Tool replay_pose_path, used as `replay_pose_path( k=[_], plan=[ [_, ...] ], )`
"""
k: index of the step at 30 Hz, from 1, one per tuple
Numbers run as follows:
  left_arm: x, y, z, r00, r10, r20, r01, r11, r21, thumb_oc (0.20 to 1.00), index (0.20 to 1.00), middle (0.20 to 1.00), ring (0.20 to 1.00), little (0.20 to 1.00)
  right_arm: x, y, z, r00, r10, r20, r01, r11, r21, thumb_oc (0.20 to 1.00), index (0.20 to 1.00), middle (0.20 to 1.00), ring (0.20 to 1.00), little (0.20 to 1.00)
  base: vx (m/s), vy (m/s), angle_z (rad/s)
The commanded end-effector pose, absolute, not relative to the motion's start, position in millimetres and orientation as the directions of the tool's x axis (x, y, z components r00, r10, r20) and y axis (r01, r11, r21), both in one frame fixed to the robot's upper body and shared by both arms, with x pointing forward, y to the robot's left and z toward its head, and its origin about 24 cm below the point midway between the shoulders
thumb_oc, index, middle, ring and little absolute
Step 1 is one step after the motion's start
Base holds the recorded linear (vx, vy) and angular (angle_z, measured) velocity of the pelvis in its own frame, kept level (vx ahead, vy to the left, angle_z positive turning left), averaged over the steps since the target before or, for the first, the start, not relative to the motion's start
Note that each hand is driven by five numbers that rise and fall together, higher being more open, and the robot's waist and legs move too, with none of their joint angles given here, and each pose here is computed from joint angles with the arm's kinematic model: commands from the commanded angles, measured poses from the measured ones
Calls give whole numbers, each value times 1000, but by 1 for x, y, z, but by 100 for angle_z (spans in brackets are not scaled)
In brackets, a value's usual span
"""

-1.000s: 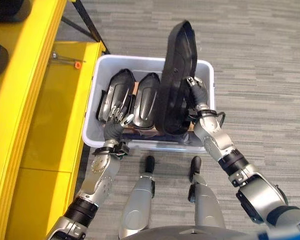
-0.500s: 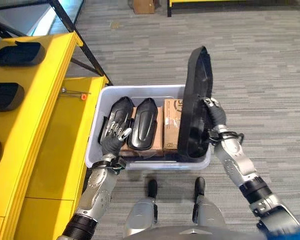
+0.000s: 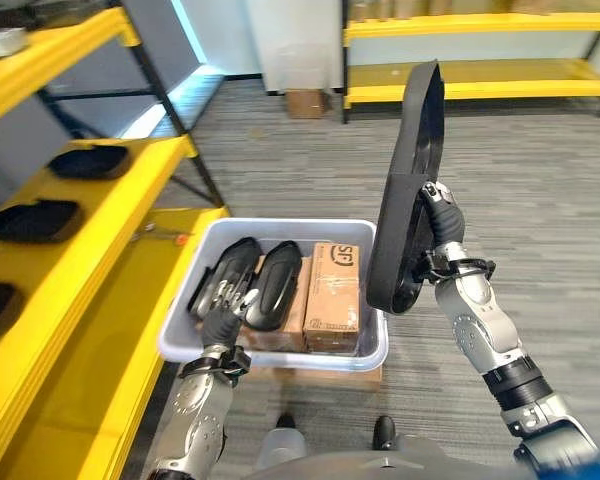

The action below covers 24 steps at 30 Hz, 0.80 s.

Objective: Move parts from the plastic box to the shelf.

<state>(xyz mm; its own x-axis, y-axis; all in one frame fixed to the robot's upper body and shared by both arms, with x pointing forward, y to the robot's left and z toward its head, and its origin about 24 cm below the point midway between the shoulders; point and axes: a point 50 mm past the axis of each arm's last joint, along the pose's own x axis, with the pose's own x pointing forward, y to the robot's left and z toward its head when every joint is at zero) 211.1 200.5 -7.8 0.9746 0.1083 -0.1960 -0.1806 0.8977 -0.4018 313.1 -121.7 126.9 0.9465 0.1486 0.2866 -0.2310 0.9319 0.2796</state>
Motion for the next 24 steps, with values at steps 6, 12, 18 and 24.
replay_pose_path(
  k=[6,12,18,24],
  plan=[
    [241,201,35,996,91,12,-79,922,-380,1000,1000,1000,1000,1000,311,-124,165,883,51,467,-230,914,334,200,200,200,200,200,-135,136,98],
    [245,193,38,1000,11,25,-1,933,-361,1000,1000,1000,1000,1000,295,-162,152,891,-71,448,-103,930,353,200,200,200,200,200,10,234,147],
    [236,207,34,999,52,8,-47,944,-327,1000,1000,1000,1000,1000,291,-167,141,907,-83,413,-75,933,353,200,200,200,200,200,56,156,28],
    [231,217,39,996,87,35,-73,951,-300,1000,1000,1000,1000,1000,289,-163,138,911,-59,409,-86,941,328,200,200,200,200,200,17,127,49]
  ],
)
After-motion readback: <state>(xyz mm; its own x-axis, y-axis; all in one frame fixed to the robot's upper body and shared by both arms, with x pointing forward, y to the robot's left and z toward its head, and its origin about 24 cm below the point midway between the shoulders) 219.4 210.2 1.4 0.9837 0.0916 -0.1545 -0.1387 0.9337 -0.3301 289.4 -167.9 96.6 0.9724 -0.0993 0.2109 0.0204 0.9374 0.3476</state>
